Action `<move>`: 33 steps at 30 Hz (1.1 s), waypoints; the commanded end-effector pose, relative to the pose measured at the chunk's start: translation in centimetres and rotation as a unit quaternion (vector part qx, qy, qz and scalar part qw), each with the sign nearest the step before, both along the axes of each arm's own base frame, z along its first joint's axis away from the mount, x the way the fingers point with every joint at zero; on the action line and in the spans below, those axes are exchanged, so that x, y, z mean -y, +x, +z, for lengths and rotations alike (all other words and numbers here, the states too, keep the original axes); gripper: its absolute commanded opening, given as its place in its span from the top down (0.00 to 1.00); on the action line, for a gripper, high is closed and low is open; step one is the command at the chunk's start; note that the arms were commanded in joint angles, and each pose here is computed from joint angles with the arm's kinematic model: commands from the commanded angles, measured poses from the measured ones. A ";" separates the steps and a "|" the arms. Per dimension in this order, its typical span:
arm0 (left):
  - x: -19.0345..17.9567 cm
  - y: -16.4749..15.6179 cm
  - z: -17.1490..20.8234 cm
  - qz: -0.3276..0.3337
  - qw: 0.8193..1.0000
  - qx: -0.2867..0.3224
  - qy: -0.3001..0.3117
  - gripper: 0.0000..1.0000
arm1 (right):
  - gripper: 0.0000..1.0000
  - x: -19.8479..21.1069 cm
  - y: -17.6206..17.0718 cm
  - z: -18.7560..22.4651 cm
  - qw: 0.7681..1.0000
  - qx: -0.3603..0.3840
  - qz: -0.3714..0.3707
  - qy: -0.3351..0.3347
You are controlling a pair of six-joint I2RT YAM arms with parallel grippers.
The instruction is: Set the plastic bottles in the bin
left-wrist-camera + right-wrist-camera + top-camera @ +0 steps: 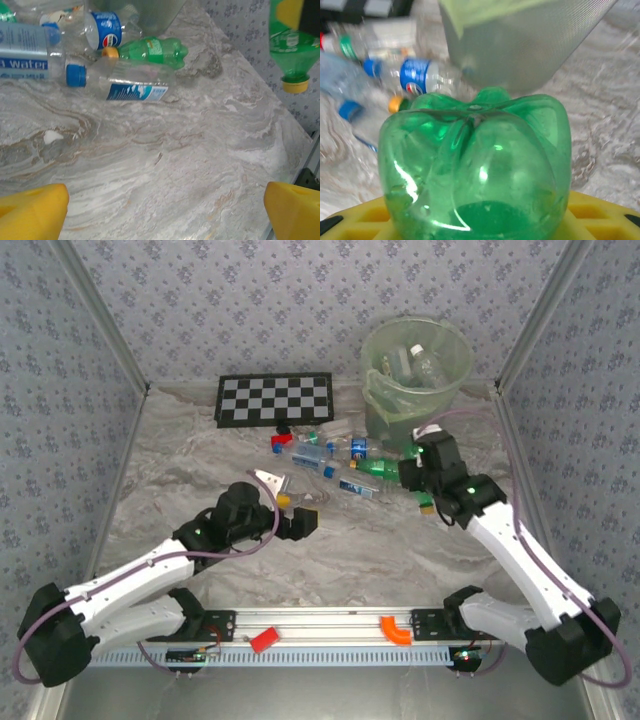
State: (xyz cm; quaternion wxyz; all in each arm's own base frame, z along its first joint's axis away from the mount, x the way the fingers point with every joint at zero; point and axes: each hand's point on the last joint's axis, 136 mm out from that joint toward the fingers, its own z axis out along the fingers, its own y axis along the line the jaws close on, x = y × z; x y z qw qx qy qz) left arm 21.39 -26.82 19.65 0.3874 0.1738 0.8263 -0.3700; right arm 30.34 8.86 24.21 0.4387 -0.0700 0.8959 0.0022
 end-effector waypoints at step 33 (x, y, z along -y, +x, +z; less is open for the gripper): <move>0.3 0.7 4.9 0.014 0.999 0.034 -0.038 0.00 | 0.52 7.8 11.0 23.8 0.893 0.416 -0.086 0.148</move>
